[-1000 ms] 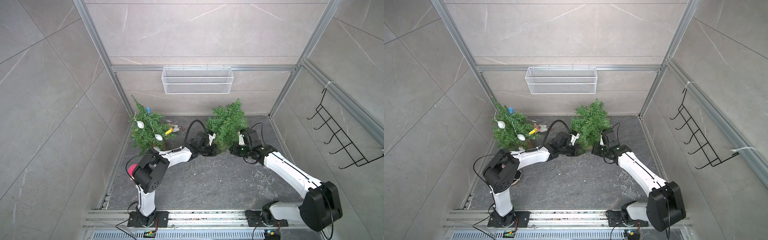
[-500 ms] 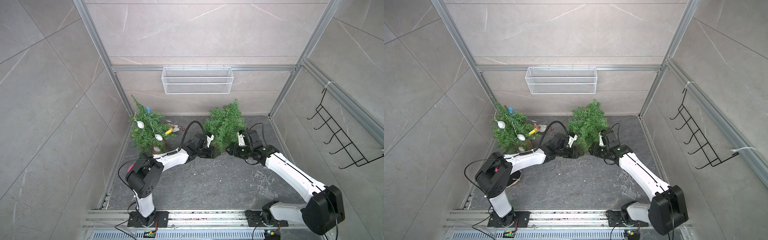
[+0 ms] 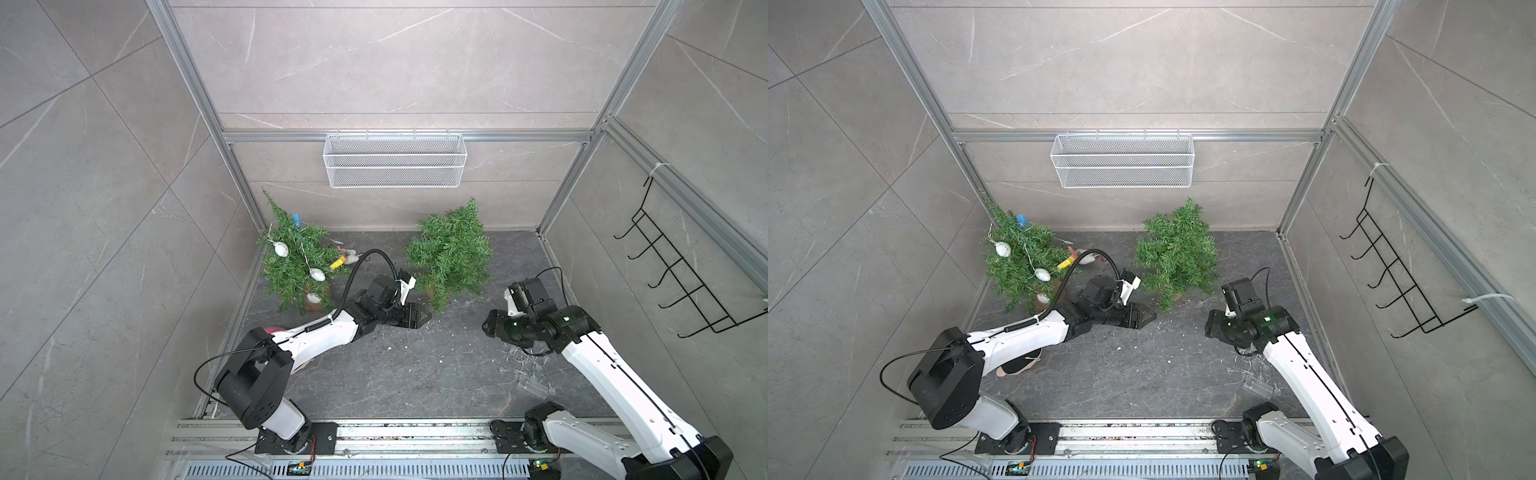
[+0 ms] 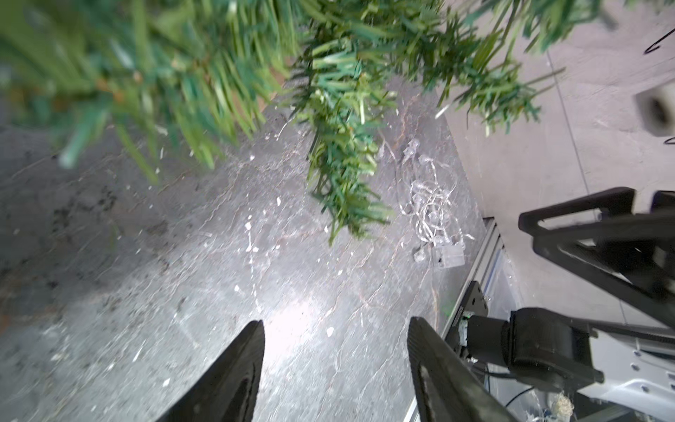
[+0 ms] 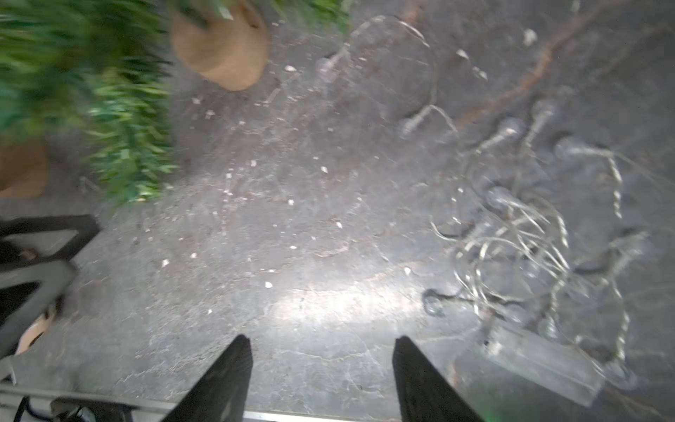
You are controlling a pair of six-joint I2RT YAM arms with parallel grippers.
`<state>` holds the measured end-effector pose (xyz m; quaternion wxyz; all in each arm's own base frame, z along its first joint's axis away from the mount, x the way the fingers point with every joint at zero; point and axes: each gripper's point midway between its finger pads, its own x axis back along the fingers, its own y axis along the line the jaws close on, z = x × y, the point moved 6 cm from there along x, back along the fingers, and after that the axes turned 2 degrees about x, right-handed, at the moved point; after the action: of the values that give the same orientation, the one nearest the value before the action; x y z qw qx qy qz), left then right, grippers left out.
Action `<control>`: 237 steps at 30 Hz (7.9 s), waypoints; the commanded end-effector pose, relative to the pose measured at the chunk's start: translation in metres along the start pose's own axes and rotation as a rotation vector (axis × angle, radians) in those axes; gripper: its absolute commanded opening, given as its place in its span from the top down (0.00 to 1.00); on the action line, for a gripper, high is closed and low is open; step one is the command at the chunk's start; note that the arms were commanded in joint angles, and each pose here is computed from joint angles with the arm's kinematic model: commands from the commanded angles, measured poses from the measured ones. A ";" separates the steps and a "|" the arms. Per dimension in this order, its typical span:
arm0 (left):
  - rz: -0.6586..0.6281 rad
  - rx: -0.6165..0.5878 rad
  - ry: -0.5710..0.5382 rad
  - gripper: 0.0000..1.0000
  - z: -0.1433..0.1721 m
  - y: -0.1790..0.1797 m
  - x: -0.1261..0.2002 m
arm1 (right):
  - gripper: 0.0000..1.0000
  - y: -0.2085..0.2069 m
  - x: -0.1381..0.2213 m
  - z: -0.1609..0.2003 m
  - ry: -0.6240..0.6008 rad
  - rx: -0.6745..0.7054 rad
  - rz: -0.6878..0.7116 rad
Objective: Wrap string light around the christmas tree
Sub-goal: Adjust the light string at the center of the board, then pick up the light string from the center of the board.
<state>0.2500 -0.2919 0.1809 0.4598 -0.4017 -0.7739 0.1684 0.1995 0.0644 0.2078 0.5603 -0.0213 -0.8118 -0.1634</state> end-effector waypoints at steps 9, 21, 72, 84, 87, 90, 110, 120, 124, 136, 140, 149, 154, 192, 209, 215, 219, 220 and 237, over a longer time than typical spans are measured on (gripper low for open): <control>0.021 -0.263 -0.037 0.35 0.004 -0.026 0.019 | 0.42 -0.045 -0.077 0.005 0.132 -0.152 0.275; 0.005 -0.349 -0.045 0.34 0.002 -0.022 0.015 | 0.43 -0.077 -0.110 0.008 0.184 -0.164 0.476; 0.097 -0.493 -0.005 0.36 0.026 -0.052 -0.042 | 0.62 -0.010 -0.132 -0.113 0.004 -0.508 -0.226; 0.047 -0.491 -0.011 0.36 0.027 -0.046 -0.040 | 0.63 -0.028 -0.173 -0.139 -0.049 -0.650 -0.179; 0.045 -0.487 -0.011 0.37 0.027 -0.046 -0.040 | 0.64 -0.033 -0.180 -0.142 -0.057 -0.674 -0.181; 0.043 -0.487 -0.010 0.37 0.026 -0.046 -0.041 | 0.68 -0.036 -0.181 -0.144 -0.073 -0.722 -0.184; 0.110 -0.510 -0.170 0.36 0.014 -0.059 -0.025 | 1.00 -0.024 -0.088 -0.110 -0.124 -0.524 -0.261; 0.252 -0.499 -0.153 0.34 0.010 -0.099 -0.037 | 1.00 -0.006 -0.011 -0.060 -0.072 -0.449 -0.392; 0.310 -0.442 -0.168 0.33 0.007 -0.104 -0.041 | 1.00 0.004 0.002 -0.032 -0.033 -0.449 -0.450; 0.360 -0.469 -0.093 0.40 0.031 -0.095 -0.015 | 0.98 0.069 -0.009 0.024 0.043 -0.322 -0.493; 0.303 -0.380 -0.115 0.42 0.036 -0.065 0.012 | 0.96 0.092 -0.032 0.045 0.079 -0.260 -0.464; 0.118 -0.312 -0.160 0.41 0.033 -0.022 0.029 | 0.74 0.157 -0.079 0.067 0.201 -0.136 -0.483; 0.039 -0.299 -0.164 0.39 0.025 -0.010 0.038 | 0.55 0.133 -0.061 0.057 0.195 -0.048 -0.414; -0.152 -0.367 0.533 0.71 0.068 -0.008 -0.091 | 0.54 -0.015 -0.074 0.001 0.072 -0.178 -0.125; -0.089 -0.422 0.444 1.00 0.043 -0.043 -0.004 | 0.55 -0.017 -0.059 -0.029 -0.031 -0.036 -0.034; -0.117 -0.465 0.368 1.00 0.026 -0.055 0.035 | 0.56 -0.012 -0.052 -0.035 -0.108 0.043 -0.076; -0.186 -0.509 0.293 1.00 0.002 -0.058 0.072 | 0.52 0.005 -0.050 -0.039 -0.231 0.166 -0.182; -0.213 -0.524 0.266 1.00 -0.006 -0.059 0.083 | 0.51 0.010 -0.050 -0.038 -0.260 0.219 -0.188; -0.404 -0.739 -0.196 1.00 -0.109 -0.134 0.238 | 0.56 0.066 -0.066 -0.026 -0.383 0.757 -0.231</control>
<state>0.2243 -0.2175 0.4314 0.2756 -0.3797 -0.8692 -0.1563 0.2610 0.1138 0.1717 0.3753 0.1974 -0.9021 0.0793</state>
